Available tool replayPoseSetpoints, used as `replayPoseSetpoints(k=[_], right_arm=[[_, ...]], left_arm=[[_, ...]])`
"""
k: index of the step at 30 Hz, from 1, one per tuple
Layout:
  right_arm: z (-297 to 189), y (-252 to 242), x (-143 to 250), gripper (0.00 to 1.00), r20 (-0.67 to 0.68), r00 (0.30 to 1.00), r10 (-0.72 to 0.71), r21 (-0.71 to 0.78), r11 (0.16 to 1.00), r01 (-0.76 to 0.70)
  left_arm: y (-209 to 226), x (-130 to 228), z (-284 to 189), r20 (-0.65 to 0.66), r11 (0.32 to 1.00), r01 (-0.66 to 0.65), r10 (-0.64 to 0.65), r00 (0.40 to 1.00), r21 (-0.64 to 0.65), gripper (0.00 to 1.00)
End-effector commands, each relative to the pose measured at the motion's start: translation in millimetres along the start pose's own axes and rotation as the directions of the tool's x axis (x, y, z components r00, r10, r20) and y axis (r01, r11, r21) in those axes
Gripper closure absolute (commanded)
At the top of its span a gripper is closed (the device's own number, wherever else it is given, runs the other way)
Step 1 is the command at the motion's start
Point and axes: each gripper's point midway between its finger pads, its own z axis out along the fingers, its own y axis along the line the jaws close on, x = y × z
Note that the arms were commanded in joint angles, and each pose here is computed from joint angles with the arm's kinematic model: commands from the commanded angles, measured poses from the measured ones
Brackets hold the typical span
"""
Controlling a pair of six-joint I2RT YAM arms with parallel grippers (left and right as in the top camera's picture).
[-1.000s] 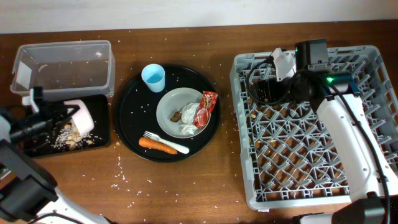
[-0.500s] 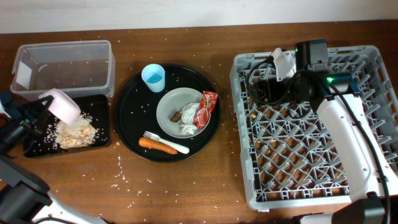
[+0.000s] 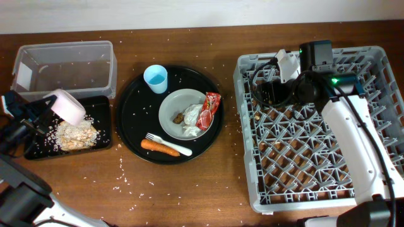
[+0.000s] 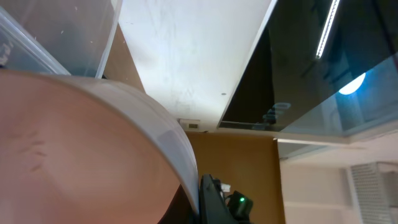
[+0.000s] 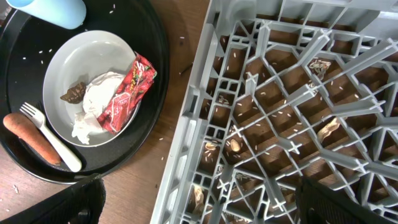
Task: Sort waste into correct bins and load items into the dishwasher rack
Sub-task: 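Carry the bowl left and tip rice onto the black tray, then set the emptied pink bowl back on the round tray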
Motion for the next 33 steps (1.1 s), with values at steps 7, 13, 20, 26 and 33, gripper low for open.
replayPoseSetpoints(k=[7, 13, 20, 26, 33], right_arm=[[-2, -1, -2, 0.04, 0.003, 1.000, -0.009, 0.009, 1.000, 0.009], [-1, -1, -2, 0.04, -0.002, 1.000, 0.000, 0.008, 1.000, 0.000], [-1, -1, 3, 0.04, -0.019, 1.000, 0.006, 0.007, 1.000, -0.005], [-1, -1, 3, 0.04, -0.019, 1.000, 0.005, 0.007, 1.000, -0.005], [0, -1, 2, 0.04, -0.018, 1.000, 0.005, 0.007, 1.000, -0.005]], left_arm=[[-11, -15, -4, 0.013, 0.996, -0.080, 0.079, 0.997, 0.028, 1.00], [-37, -2, 7, -0.016, 0.996, -0.085, 0.086, 0.996, 0.025, 1.00], [-15, -11, -4, 0.022, 0.860, -0.248, 0.288, 0.957, -0.446, 1.00], [-87, 21, 17, -0.034, 0.972, -0.233, 0.232, 0.972, -0.025, 1.00], [-81, 56, 97, -0.201, 0.756, -0.537, 0.499, 0.843, -0.375, 1.00]])
